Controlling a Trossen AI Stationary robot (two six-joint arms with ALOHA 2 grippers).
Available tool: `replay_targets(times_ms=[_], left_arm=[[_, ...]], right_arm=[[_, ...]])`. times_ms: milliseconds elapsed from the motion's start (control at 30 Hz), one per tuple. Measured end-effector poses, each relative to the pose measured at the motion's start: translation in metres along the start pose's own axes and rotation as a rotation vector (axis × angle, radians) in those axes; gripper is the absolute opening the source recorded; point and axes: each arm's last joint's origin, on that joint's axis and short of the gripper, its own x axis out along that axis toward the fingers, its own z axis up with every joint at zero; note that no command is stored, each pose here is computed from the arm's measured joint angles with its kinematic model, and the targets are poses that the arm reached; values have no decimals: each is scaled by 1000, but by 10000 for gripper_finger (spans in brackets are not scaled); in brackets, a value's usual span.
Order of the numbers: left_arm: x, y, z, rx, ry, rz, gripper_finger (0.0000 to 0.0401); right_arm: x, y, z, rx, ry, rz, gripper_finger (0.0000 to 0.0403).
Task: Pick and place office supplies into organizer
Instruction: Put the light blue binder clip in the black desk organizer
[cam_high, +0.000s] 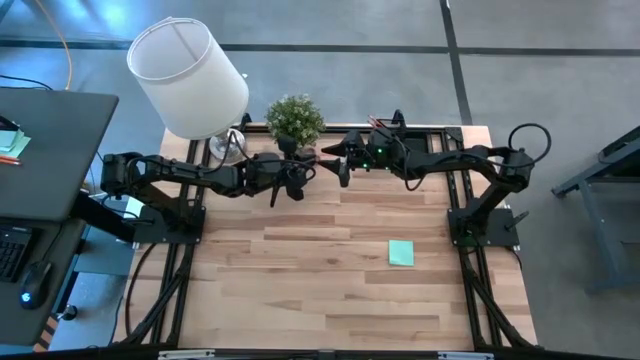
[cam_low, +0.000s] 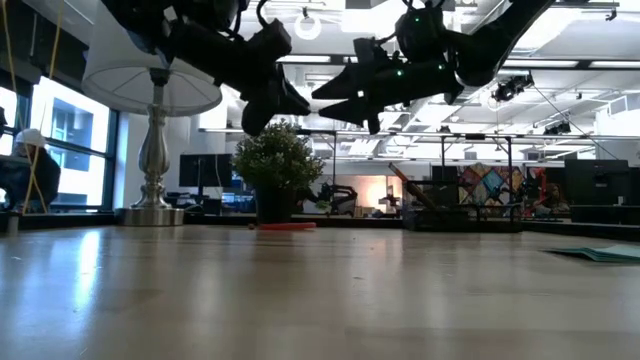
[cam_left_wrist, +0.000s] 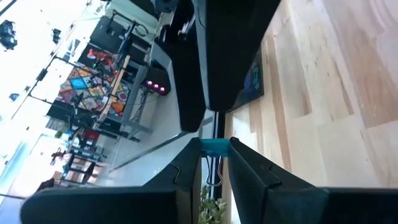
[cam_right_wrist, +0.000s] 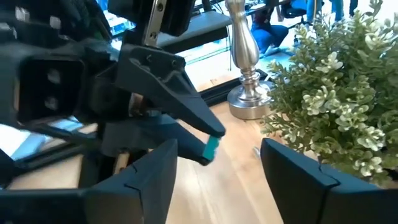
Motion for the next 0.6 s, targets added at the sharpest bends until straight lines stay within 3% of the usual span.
replay_targets(times_ms=[267, 600], left_arm=[[-6, -6, 15, 27, -87, 1, 53], [-11, -11, 23, 81, -91, 29, 53]], right_arm=[[0, 1, 0, -24, 1, 9, 217], [0, 2, 2, -11, -6, 56, 196]])
